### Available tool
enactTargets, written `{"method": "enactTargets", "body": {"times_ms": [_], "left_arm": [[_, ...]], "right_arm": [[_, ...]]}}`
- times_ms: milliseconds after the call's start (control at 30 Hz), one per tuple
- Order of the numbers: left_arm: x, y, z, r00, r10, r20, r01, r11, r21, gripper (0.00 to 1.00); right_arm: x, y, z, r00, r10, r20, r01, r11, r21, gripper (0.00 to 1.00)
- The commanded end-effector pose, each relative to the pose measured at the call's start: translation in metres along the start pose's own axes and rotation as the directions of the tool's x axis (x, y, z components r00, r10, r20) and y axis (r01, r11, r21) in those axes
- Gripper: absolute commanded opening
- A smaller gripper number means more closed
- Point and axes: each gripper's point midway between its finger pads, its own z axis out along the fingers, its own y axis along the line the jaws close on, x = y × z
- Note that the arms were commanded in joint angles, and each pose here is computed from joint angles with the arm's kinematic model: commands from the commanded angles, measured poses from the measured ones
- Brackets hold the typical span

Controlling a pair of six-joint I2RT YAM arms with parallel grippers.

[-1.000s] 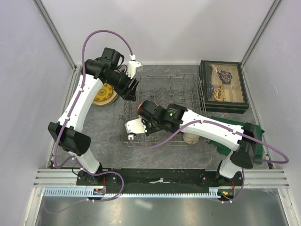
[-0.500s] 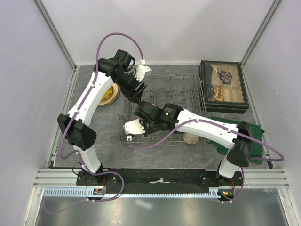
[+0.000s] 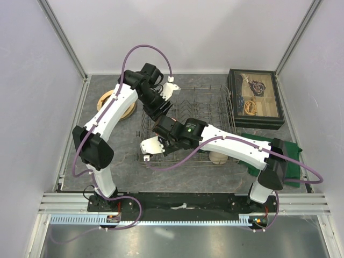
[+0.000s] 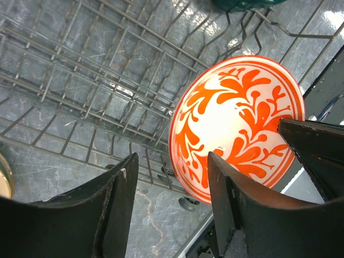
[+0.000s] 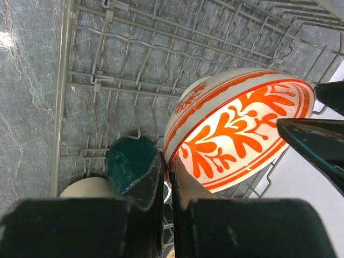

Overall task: Unload the mixed dishes from the dish rack
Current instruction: Pick up the bowl from the dish rack.

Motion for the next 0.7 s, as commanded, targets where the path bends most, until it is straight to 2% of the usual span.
{"method": "enactTargets", "body": {"times_ms": [0, 367, 533, 600, 667], "left_arm": [[0.014, -0.005, 0.005, 0.998, 0.014, -0.067, -0.013, 1.000, 0.015, 0.59], [0.024, -0.009, 0.014, 0.994, 0.013, -0.104, -0.010, 0.999, 0.036, 0.46], [0.022, -0.012, 0.015, 0.995, 0.014, -0.099, -0.010, 0.999, 0.040, 0.33], [0.022, -0.012, 0.017, 0.995, 0.011, -0.100, -0.006, 0.999, 0.042, 0.21], [0.021, -0.013, 0.017, 0.995, 0.006, -0.100, -0.001, 0.999, 0.045, 0.17]], "right_arm": [[-0.010, -0.024, -0.017, 1.000, -0.011, 0.024, 0.009, 0.996, 0.093, 0.00], [-0.008, -0.026, -0.016, 1.000, -0.007, 0.010, 0.006, 0.995, 0.103, 0.00], [-0.006, -0.024, -0.014, 1.000, -0.005, 0.004, 0.005, 0.995, 0.100, 0.00], [-0.005, -0.023, -0.013, 1.000, -0.002, 0.003, 0.002, 0.995, 0.098, 0.00], [-0.005, -0.023, -0.014, 1.000, 0.000, 0.007, -0.001, 0.995, 0.101, 0.00]]}}
